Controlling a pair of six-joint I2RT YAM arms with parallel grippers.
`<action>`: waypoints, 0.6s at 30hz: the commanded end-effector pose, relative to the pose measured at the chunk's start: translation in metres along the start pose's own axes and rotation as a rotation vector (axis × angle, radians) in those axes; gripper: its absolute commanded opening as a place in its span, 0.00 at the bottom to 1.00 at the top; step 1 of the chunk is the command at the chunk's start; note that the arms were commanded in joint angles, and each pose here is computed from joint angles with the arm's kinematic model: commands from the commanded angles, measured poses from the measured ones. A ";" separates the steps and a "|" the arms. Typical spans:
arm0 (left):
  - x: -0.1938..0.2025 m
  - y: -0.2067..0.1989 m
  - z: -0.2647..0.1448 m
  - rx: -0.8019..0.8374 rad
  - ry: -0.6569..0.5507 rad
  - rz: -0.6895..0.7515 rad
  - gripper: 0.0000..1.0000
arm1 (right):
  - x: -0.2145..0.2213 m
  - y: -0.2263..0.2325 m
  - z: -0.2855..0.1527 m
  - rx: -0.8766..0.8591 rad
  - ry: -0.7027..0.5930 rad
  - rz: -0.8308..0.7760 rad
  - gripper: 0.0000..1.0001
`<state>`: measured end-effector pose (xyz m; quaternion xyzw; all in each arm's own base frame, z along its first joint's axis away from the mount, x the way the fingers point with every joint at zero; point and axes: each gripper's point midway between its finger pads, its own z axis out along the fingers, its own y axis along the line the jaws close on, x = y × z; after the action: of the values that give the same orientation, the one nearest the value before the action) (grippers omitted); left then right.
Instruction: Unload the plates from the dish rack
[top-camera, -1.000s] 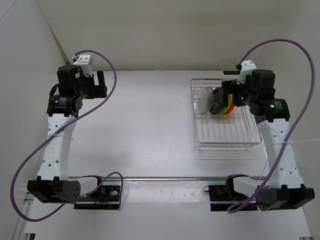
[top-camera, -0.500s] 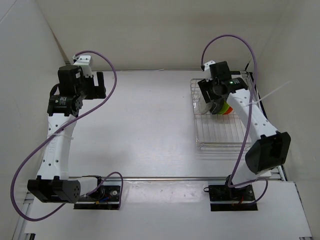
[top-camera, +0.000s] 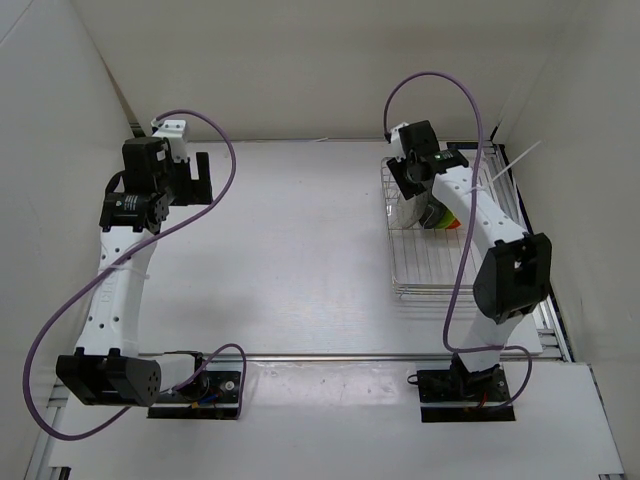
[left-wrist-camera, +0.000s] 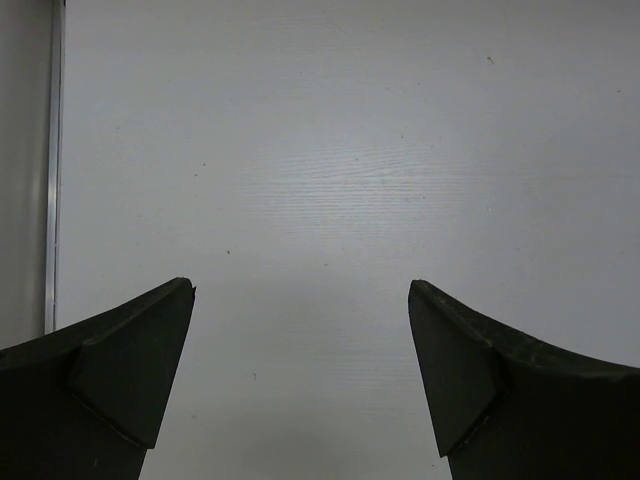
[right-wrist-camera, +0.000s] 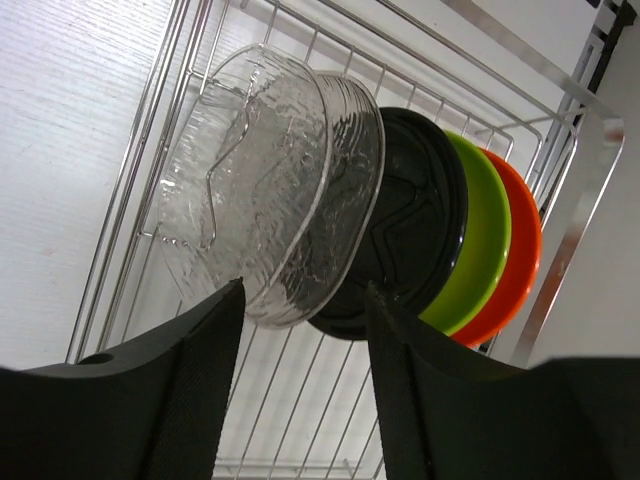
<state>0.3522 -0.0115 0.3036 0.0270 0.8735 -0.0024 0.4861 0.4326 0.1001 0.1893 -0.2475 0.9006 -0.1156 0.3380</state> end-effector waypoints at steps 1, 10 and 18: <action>-0.007 0.004 -0.011 -0.022 -0.042 0.006 1.00 | -0.025 -0.009 0.004 0.036 -0.059 -0.006 0.54; -0.015 -0.005 -0.025 0.028 -0.074 -0.003 1.00 | -0.024 -0.002 0.028 0.041 -0.015 -0.034 0.43; -0.017 -0.009 -0.031 0.045 -0.091 -0.011 1.00 | -0.020 0.000 0.045 0.078 0.023 -0.059 0.42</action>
<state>0.3442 -0.0136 0.3123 0.0282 0.8669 -0.0090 0.4976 0.4578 0.1061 0.1489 -0.2686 0.9031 -0.1477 0.3008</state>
